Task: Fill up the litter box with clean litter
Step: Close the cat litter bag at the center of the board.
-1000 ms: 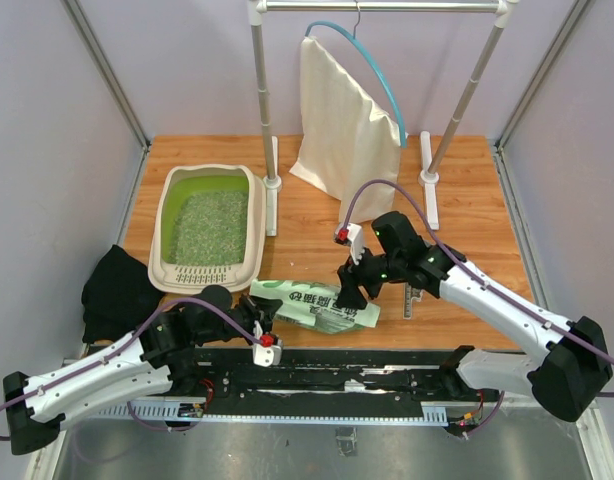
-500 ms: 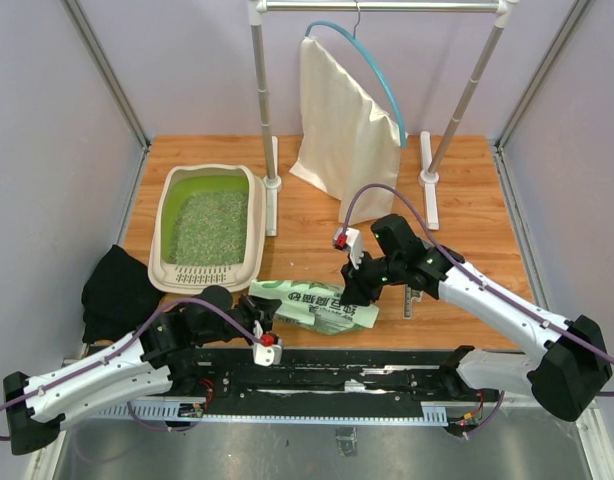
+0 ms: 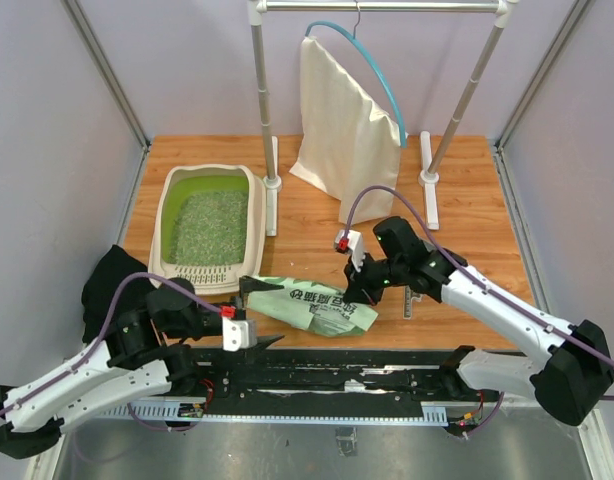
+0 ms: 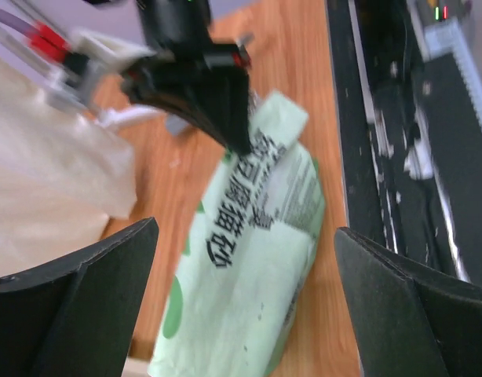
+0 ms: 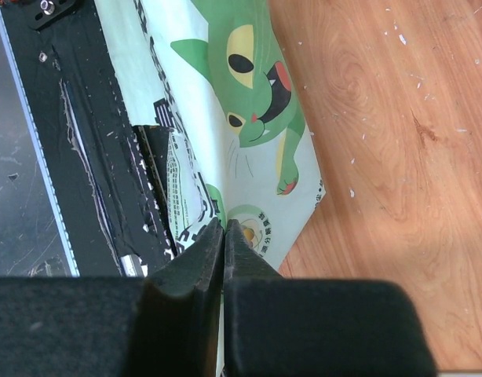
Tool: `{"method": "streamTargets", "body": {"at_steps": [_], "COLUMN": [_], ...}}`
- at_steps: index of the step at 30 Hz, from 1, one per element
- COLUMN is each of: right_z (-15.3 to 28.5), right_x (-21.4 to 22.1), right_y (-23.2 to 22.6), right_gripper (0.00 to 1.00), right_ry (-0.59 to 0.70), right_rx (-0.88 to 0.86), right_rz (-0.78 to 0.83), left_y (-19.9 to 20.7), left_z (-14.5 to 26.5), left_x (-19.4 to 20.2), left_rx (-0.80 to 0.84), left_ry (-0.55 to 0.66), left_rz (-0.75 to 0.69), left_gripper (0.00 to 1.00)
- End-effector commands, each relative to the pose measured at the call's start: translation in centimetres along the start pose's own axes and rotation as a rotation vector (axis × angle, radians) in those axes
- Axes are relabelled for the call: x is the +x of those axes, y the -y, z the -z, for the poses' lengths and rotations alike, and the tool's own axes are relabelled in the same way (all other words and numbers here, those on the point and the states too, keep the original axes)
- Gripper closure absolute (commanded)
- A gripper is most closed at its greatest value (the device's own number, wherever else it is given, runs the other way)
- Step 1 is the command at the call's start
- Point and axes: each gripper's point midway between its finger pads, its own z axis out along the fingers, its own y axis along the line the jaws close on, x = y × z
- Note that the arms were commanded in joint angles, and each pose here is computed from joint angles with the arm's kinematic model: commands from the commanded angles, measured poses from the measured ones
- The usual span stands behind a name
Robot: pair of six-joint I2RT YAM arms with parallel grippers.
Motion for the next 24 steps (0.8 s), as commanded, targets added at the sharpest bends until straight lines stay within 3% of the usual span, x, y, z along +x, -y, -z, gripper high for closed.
{"method": "streamTargets", "body": {"at_steps": [1,3,5,9,13,24], "right_z": [0.6,0.8,0.9,1.1,1.1,1.5], "right_x": [-0.3,-0.5,-0.5,-0.5,-0.3,-0.6], "right_y": [0.1,0.2,0.0,-0.2,-0.3,-0.8], "right_gripper": [0.99,0.99,0.99,0.99,0.99,0.99], "right_ry": [0.047,0.069,0.087,0.109,0.116,0.168], "right_rx": [0.026,0.036,0.039,0.036,0.037,0.027], "right_rz": [0.056,0.072,0.087,0.101,0.113,0.179], "left_y": [-2.6,-5.2,-6.2,-6.1,-4.8,-5.5], "left_z": [0.3,-0.4,-1.9,-5.8,-8.6,-9.8], "left_x": [-5.6,-5.2,-4.2,-2.0,1.0,4.1], "left_rx": [-0.122,-0.258,-0.295,-0.212,-0.107,0.000], "left_ry": [0.226,0.232,0.186,-0.008,-0.166,-0.185], "left_rz": [0.226,0.308,0.376,0.475,0.459,0.472], "left_gripper": [0.00,0.00,0.00,0.00,0.00,0.03]}}
